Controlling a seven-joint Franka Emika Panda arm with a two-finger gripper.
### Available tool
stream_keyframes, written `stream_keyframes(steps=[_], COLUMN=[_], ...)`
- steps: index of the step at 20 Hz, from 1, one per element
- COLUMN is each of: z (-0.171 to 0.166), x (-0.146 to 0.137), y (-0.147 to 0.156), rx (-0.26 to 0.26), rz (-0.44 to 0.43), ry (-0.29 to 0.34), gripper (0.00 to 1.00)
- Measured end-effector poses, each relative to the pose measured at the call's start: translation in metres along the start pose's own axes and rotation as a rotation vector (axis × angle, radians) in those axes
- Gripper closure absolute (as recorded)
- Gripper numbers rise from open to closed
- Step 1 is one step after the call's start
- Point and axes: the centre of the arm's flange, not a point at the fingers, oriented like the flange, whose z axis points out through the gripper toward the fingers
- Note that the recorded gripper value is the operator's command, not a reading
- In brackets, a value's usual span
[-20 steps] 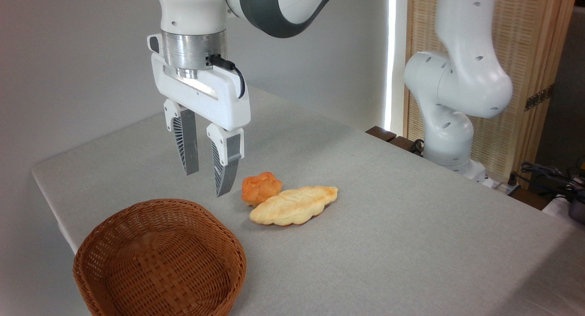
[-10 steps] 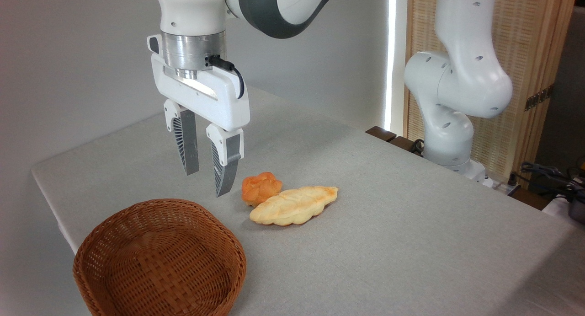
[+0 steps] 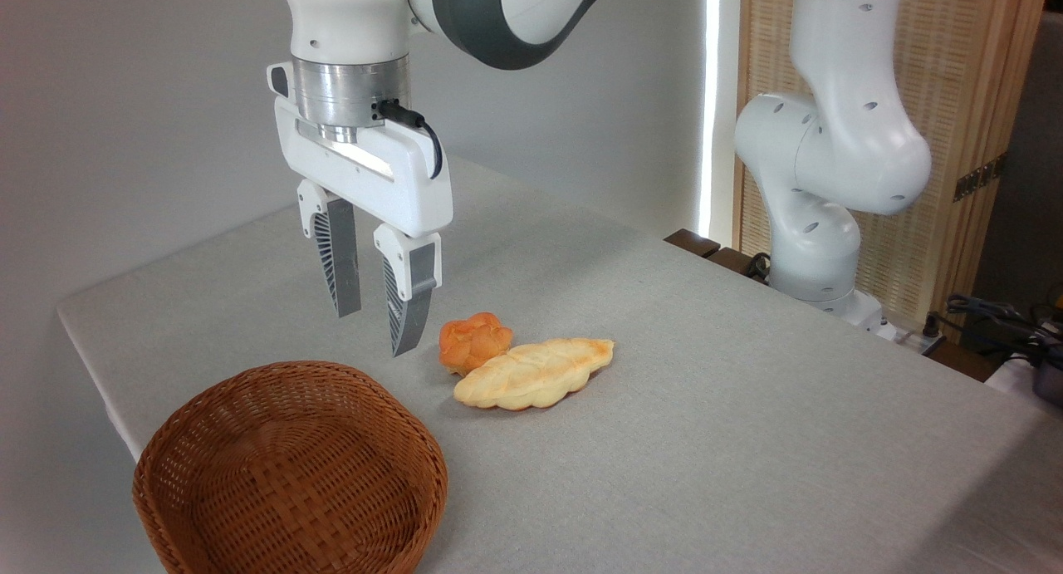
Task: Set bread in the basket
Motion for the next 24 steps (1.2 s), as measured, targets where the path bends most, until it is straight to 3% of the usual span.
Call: stream_keyframes(steps=[8,14,19,24], z=[0.001,0.008,0.036,0.080], x=[0.001,-0.001,0.003,-0.005], y=[0.001,0.007,0.036,0.083], rx=[-0.002,-0.029,-0.068,-0.127], rz=[0.002,0.010,0.057,0.149], ry=[-0.002,-0.042,-0.093,-0.180], gripper=[0.00,0.00,0.00,0.00])
